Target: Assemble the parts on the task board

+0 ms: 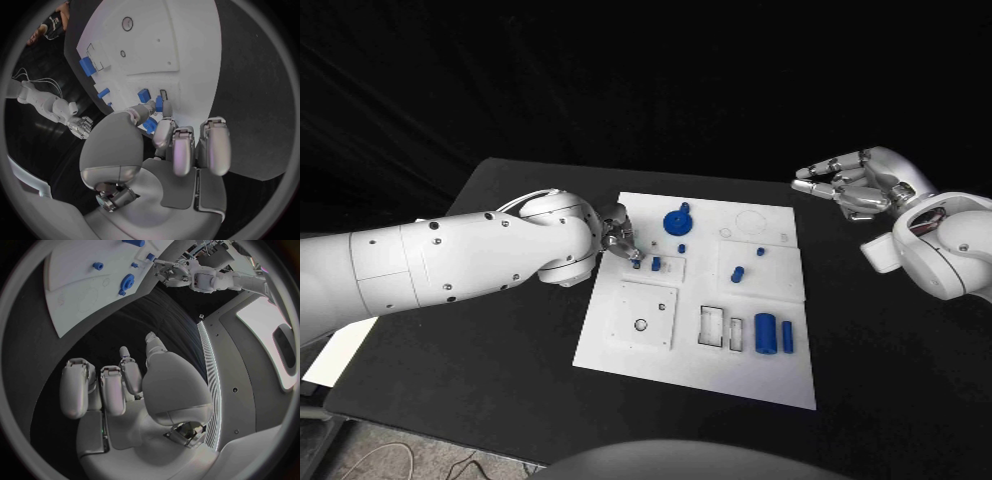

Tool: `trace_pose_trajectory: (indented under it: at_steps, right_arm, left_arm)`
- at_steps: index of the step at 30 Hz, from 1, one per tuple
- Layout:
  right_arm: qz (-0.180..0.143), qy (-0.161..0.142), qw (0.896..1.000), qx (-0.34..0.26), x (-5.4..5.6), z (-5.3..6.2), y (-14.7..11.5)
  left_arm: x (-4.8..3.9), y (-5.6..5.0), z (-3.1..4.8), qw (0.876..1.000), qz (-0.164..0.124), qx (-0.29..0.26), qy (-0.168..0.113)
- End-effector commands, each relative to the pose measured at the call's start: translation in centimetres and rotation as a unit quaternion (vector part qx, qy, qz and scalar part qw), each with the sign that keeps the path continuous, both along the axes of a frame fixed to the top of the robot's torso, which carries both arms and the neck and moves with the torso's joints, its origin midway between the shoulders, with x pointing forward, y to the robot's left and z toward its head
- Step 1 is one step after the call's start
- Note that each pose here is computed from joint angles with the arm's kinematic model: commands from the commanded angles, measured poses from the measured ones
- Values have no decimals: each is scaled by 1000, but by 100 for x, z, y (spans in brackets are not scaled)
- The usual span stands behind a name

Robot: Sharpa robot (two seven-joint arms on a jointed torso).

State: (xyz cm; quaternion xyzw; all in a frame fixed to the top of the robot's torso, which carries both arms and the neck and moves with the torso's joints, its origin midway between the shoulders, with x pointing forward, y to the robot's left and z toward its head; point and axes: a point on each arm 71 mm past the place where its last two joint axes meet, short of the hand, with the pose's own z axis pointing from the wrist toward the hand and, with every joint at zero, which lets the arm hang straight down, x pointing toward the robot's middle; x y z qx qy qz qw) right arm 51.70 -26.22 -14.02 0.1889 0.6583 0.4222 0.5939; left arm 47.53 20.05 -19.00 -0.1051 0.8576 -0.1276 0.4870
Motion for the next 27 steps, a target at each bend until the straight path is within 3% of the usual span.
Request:
trace_pose_trajectory:
  at_steps: [1,12,27]
  right_arm:
    - [6,1,1000,-1,-4,-4,14]
    - [7,2,1000,-2,-5,-6,9]
    - [7,3,1000,-2,-4,-8,8]
  left_arm:
    - [9,-15,-16,1000,0,-4,-9]
    - [-11,-33,-145,1000,-6,11,0]
    - [-40,-45,-170,1000,-17,19,12]
